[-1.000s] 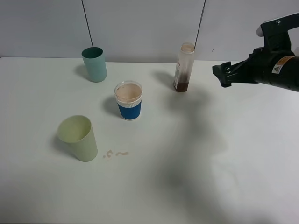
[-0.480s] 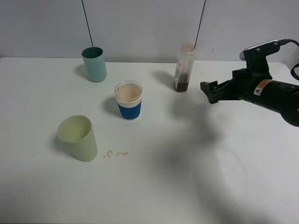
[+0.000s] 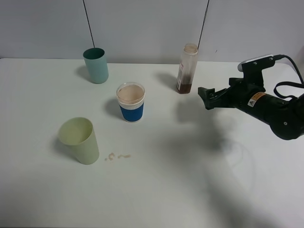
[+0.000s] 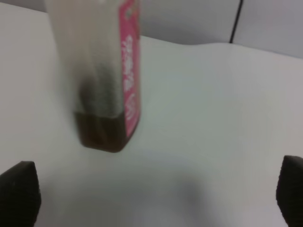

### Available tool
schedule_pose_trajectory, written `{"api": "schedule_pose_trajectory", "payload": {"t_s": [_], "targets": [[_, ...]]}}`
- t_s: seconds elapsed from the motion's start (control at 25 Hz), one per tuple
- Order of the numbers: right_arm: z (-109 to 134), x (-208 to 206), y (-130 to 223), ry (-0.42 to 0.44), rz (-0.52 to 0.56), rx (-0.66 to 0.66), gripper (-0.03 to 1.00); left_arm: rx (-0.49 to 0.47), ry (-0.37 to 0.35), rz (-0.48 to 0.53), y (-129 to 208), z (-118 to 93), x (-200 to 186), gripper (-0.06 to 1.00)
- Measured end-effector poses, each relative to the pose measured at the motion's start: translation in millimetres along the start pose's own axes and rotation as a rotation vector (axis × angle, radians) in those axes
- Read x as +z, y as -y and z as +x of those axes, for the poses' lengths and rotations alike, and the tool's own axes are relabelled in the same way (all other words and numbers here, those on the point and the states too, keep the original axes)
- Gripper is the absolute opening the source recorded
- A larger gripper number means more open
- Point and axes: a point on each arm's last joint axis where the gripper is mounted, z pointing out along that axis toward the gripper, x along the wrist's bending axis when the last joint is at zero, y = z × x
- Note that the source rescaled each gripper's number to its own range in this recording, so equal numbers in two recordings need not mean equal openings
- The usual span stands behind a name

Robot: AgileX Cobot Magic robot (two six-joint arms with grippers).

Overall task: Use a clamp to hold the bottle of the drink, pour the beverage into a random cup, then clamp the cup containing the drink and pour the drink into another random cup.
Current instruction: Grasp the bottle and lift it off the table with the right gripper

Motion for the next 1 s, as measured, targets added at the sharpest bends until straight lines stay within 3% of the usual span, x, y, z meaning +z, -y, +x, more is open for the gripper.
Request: {"api": "schedule_pose_trajectory", "payload": {"t_s": [0.44, 1.0], "targets": [[0, 10, 30, 0.021, -0.016, 0.026, 1.0, 0.0, 0.0, 0.0, 0, 0, 0, 0.93], [6, 37, 8, -0.034, -0.111, -0.022, 1.0, 0.0, 0.0, 0.0, 0, 0, 0, 0.93]]}}
